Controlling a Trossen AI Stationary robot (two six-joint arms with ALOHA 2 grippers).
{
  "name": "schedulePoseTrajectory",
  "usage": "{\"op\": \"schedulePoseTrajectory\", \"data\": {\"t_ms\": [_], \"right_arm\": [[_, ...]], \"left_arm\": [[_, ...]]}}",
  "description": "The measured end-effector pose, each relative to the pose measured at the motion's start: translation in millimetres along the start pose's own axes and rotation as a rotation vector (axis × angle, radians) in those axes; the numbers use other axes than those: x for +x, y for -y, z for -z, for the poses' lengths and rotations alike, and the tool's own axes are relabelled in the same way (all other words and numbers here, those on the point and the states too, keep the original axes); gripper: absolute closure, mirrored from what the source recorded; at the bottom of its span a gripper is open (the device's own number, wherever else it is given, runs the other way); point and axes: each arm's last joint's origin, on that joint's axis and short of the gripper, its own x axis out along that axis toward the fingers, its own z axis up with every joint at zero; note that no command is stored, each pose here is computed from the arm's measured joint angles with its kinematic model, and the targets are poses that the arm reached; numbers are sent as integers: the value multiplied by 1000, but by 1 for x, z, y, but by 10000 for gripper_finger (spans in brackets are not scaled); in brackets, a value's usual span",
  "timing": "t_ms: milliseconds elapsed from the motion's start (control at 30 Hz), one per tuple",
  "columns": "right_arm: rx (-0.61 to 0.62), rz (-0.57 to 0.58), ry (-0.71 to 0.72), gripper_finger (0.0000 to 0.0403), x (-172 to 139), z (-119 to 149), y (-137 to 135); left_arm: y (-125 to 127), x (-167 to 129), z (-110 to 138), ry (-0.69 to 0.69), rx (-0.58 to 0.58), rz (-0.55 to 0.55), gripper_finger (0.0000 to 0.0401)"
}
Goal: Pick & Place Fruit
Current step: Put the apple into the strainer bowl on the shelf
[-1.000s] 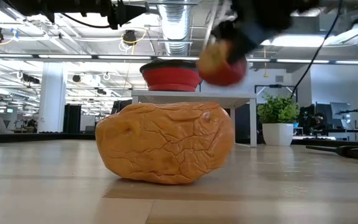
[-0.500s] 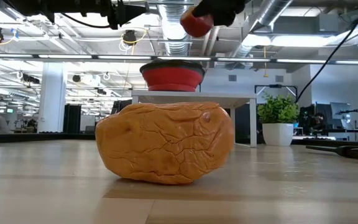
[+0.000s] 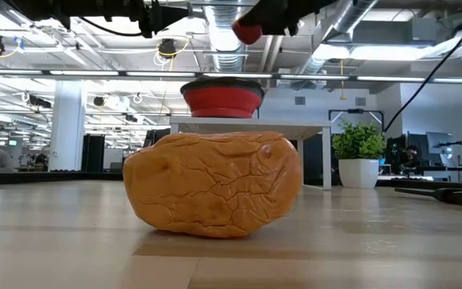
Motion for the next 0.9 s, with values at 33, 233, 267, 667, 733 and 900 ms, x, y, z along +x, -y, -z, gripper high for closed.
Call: {"op": "schedulePoseTrajectory", "data": {"t_ms": [33,233,267,667,733,900], "right_arm": [[5,14,12,142,2,0,5],[50,42,44,142,16,6,28],[54,44,13,142,21,13,31],[68,104,11,141,55,37,52],[48,105,3,135,55,38,52],[40,99,5,112,55,37,50]], "left_arm": [[0,0,0,0,0,-1,27],[0,0,0,0,0,0,27],[0,0,0,0,0,0,27],[0,0,0,0,0,0,27],[0,0,0,0,0,0,27],[0,0,0,0,0,0,27]]}}
